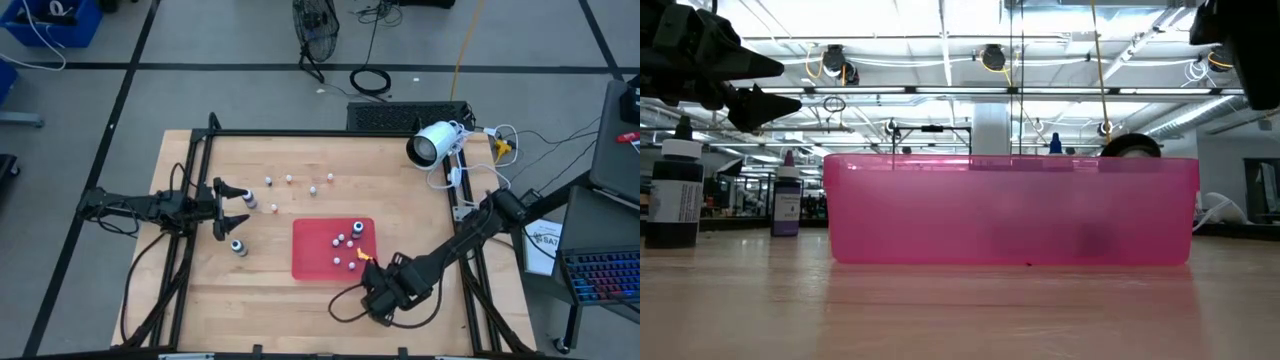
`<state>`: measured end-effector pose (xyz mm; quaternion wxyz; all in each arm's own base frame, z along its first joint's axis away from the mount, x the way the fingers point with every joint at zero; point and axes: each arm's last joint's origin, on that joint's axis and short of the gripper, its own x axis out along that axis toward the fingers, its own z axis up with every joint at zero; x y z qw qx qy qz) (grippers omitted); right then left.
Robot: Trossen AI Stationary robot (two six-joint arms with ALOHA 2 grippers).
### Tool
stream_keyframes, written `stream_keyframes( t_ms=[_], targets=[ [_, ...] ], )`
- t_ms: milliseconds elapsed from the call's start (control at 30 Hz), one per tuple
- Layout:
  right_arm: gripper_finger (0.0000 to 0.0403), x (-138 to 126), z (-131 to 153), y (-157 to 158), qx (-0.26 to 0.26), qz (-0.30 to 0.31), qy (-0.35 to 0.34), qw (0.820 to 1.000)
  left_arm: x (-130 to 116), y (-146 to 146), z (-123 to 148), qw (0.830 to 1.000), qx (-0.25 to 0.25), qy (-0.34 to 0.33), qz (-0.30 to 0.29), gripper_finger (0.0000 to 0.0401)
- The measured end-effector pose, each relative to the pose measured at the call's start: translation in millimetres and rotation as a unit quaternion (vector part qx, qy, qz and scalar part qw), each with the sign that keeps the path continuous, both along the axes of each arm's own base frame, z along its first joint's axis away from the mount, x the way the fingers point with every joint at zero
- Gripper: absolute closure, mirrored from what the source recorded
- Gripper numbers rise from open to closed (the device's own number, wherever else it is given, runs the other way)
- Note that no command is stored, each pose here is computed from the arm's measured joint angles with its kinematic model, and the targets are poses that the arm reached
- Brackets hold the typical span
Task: Pick & Place food coloring
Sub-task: Put the large green food coloring bottle into the pink bin
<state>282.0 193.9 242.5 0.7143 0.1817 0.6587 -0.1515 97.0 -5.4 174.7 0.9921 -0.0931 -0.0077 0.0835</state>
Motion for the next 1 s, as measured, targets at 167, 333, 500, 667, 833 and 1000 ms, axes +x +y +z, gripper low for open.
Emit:
stream_keyframes(
  t_ms=[167,333,500,667,833,1000],
  targets=[
    [0.0156,-2,14,-7,0.017,-0.007,-0.020,1.000,0,0,0,1.000,0.000,0.000,0.000,0.0009],
    [0.0156,-1,24,-7,0.040,-0.011,-0.055,0.998,0,0,0,1.000,0.000,0.000,0.000,0.0009],
    [0.0157,4,22,10,0.068,0.030,-0.096,0.993,0,0,0,1.000,0.000,0.000,0.000,0.0009],
    [0.0171,-1,13,18,0.052,0.044,-0.072,0.995,0,0,0,1.000,0.000,0.000,0.000,0.0009],
    [0.0190,-2,5,21,0.040,0.040,-0.054,0.997,0,0,0,1.000,0.000,0.000,0.000,0.0009],
    [0.0194,3,-5,25,0.037,0.040,-0.049,0.997,0,0,0,1.000,0.000,0.000,0.000,0.0009]
  ],
)
